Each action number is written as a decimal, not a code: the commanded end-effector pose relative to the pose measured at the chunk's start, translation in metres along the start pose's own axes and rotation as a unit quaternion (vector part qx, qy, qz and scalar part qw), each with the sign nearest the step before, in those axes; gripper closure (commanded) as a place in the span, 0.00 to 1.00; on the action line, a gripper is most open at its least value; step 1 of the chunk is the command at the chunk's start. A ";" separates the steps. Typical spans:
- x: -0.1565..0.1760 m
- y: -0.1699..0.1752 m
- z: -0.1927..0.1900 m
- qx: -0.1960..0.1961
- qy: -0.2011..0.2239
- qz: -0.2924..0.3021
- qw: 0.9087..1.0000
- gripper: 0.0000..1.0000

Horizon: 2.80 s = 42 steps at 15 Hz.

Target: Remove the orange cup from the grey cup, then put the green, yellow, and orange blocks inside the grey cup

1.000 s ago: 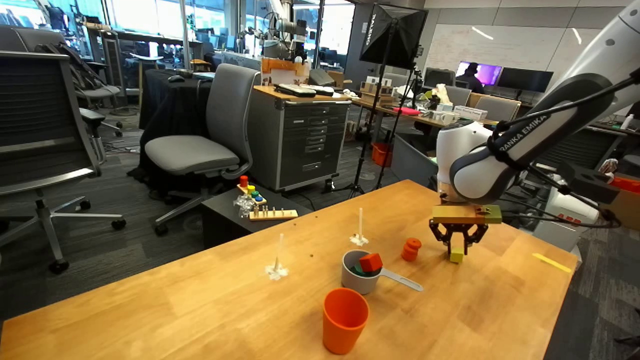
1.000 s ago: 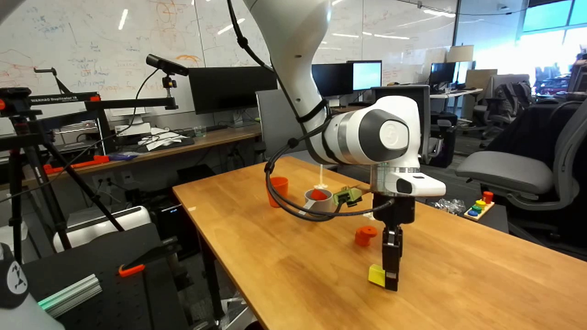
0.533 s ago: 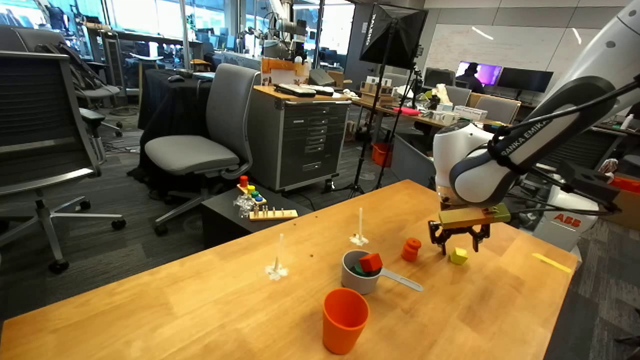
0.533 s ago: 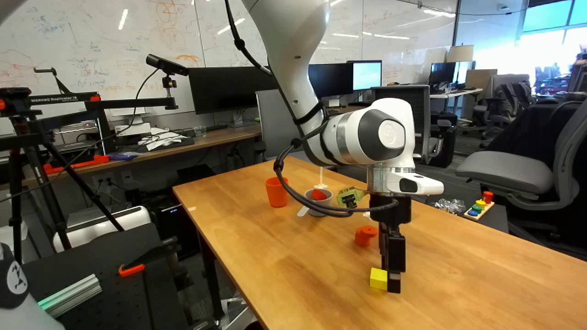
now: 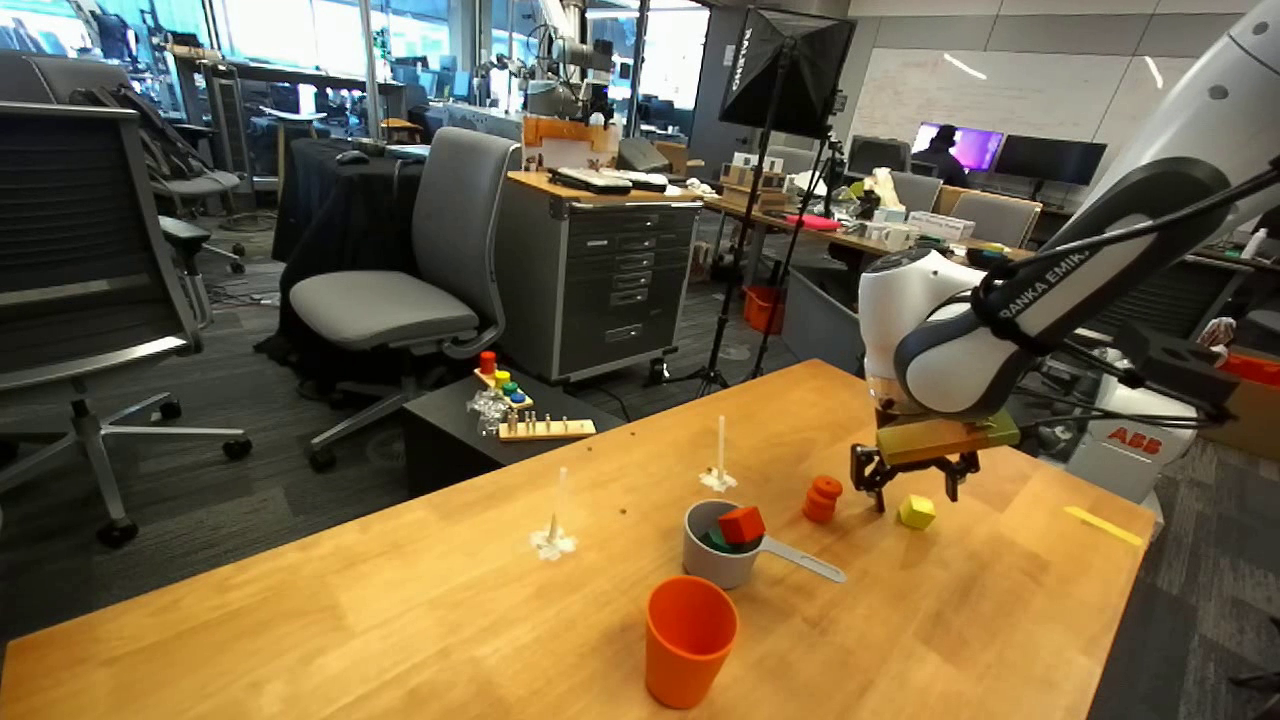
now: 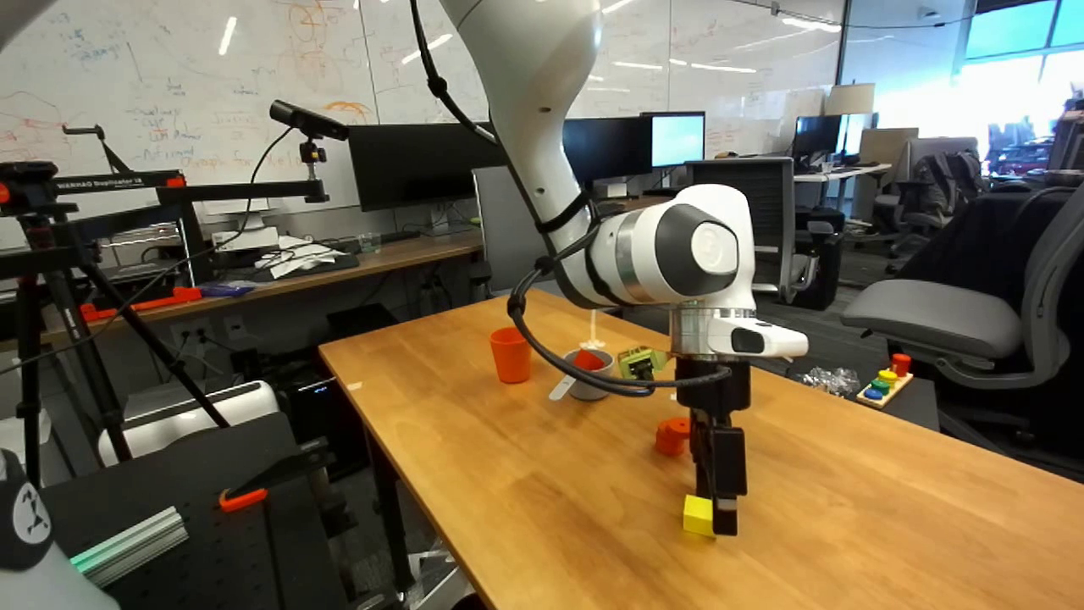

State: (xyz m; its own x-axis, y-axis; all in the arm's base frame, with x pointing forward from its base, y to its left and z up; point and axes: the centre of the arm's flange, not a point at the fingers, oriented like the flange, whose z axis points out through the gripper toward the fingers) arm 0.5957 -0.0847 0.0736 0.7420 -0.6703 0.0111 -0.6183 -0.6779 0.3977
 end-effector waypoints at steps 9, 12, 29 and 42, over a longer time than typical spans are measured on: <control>0.003 -0.002 -0.001 0.069 -0.044 0.083 0.993 0.44; 0.006 -0.001 -0.002 0.085 -0.045 0.095 0.991 0.67; -0.048 -0.005 -0.180 0.164 0.035 0.089 0.982 0.90; -0.110 -0.136 -0.186 0.128 0.049 -0.014 0.990 0.89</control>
State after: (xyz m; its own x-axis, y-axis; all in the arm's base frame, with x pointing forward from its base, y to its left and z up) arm 0.6198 0.1100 0.1954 0.7597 -0.6446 0.0859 -0.6502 -0.7520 0.1080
